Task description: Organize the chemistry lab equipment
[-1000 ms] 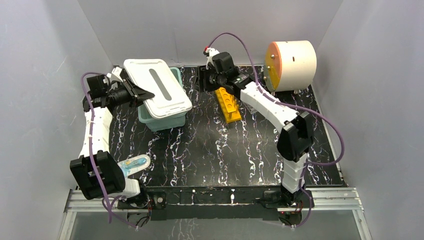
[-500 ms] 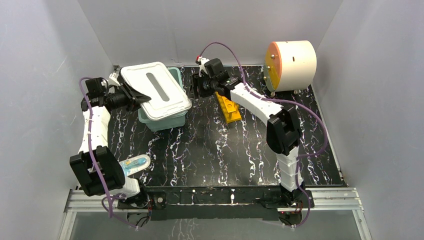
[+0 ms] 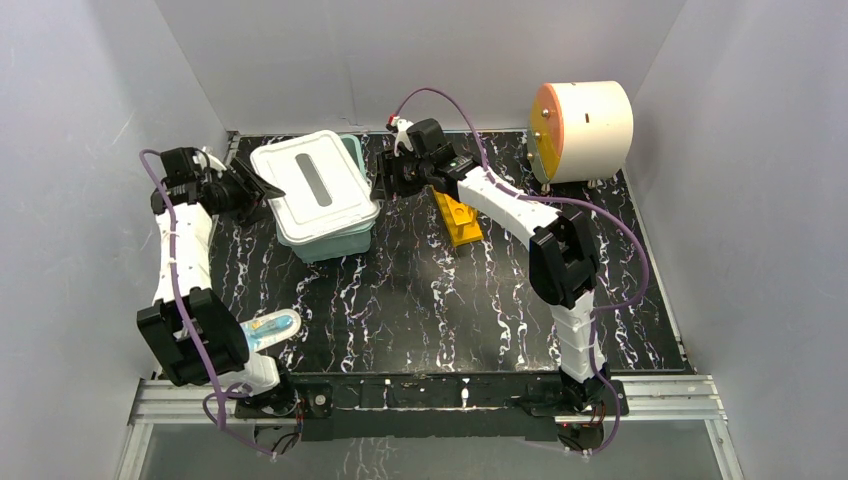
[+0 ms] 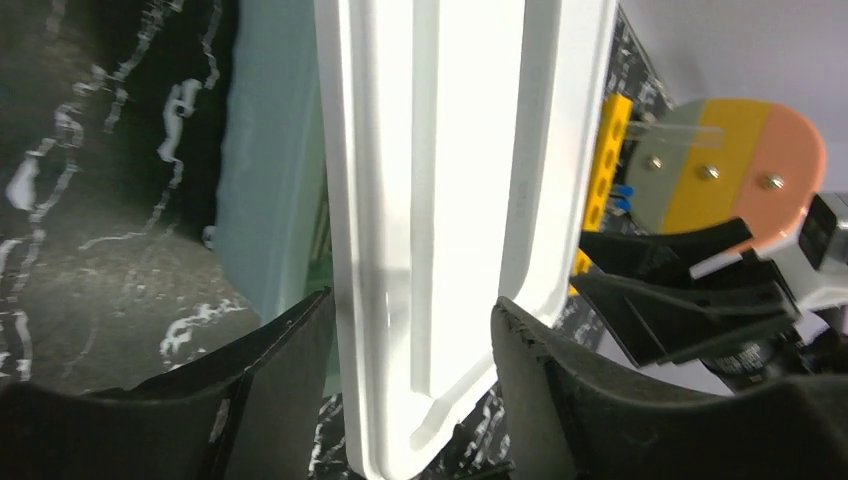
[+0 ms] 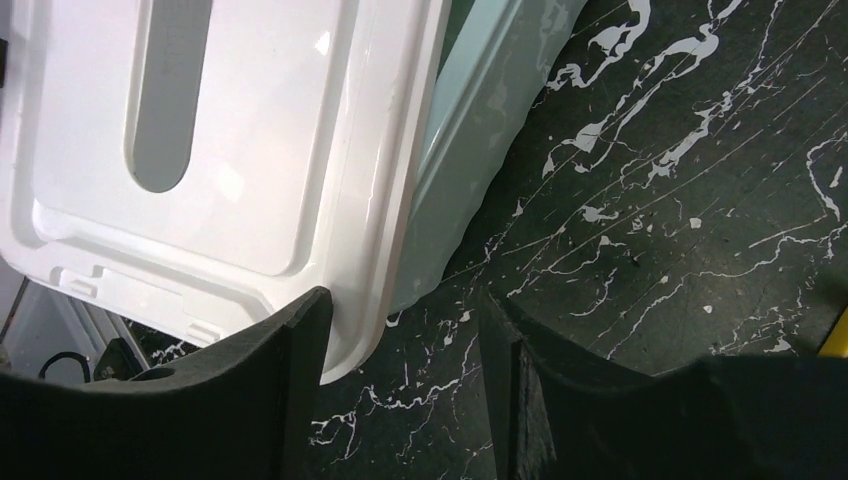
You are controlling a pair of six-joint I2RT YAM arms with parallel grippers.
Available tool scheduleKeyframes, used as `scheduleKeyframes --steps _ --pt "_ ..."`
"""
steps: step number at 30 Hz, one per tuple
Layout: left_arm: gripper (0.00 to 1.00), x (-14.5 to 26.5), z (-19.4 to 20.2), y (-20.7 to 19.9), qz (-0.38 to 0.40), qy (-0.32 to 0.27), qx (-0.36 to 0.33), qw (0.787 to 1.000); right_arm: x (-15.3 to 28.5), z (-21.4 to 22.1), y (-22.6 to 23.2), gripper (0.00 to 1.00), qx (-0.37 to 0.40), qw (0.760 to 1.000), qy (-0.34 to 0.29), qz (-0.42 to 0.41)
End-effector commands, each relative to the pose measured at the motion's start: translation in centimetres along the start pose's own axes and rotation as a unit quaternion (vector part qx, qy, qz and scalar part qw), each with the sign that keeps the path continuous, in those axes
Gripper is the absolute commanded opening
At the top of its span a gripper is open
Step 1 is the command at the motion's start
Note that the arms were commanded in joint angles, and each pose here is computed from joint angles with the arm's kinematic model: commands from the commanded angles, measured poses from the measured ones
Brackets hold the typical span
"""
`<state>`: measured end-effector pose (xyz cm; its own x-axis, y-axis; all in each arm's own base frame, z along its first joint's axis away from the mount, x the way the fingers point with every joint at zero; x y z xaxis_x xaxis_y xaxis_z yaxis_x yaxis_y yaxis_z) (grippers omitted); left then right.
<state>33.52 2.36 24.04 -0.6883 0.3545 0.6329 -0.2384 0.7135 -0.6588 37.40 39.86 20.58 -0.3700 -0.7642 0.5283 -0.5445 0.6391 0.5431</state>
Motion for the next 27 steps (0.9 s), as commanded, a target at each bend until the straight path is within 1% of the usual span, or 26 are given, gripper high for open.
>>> scheduleKeyframes --steps 1,2,3,4,9,11,12,14,16,19,21,24,27 --pt "0.6 1.3 -1.0 1.1 -0.071 -0.021 -0.02 0.997 0.0 -1.3 1.4 0.63 0.007 1.0 -0.017 -0.026" --pt "0.63 1.2 -1.0 1.3 -0.079 -0.02 -0.021 0.996 0.1 -1.2 1.5 0.62 0.006 1.0 -0.015 -0.026" --pt "0.68 1.1 -1.0 1.5 -0.081 -0.018 -0.019 0.996 0.2 -1.1 1.4 0.62 0.005 1.0 -0.014 -0.026" --pt "0.71 0.9 -0.9 1.7 -0.082 -0.015 -0.018 0.996 0.3 -1.0 1.5 0.62 0.005 1.0 -0.013 -0.027" --pt "0.72 0.6 -0.8 2.2 -0.089 -0.011 -0.02 0.996 1.0 -0.5 1.5 0.6 0.007 1.0 -0.013 -0.025" --pt "0.68 0.4 -0.8 2.3 -0.09 -0.009 -0.02 0.996 1.3 -0.4 1.7 0.6 0.006 0.999 -0.013 -0.031" --pt "0.64 0.3 -0.8 2.3 -0.087 -0.007 -0.02 0.996 1.4 -0.4 1.8 0.6 0.006 0.999 -0.011 -0.036" --pt "0.52 0.0 -0.8 2.1 -0.073 -0.001 -0.023 0.997 1.4 -0.3 2.2 0.59 0.005 0.999 0.001 -0.052" --pt "0.44 -0.5 -0.7 2.1 -0.061 0.008 -0.022 0.998 1.3 -0.3 2.3 0.58 -0.003 0.997 0.014 -0.073" --pt "0.34 -0.9 -0.7 2.1 -0.051 0.017 -0.021 0.998 1.1 -0.8 2.1 0.56 -0.014 0.996 0.017 -0.083" --pt "0.31 -1.0 -0.9 2.3 -0.055 0.016 -0.025 0.998 0.9 -1.1 2.1 0.54 -0.017 0.996 0.016 -0.087" --pt "0.3 -1.3 -0.9 2.7 -0.06 0.019 -0.027 0.998 0.5 -0.9 2.4 0.45 -0.023 0.994 0.028 -0.104" --pt "0.28 -1.8 -1.0 2.6 -0.049 0.025 -0.027 0.998 0.7 -0.4 2.4 0.42 -0.029 0.993 0.036 -0.109"
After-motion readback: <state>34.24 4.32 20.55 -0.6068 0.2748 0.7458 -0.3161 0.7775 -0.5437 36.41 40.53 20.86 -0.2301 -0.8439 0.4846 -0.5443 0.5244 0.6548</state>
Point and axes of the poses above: each gripper's point midway between its finger pads, its own x axis back along the fingers, its own y axis along the line the jaws close on, z = x × y, the point moved 4 cm from there along x, back along the fingers, and after that the axes turned 7 degrees about -x, right-handed, at the moved point
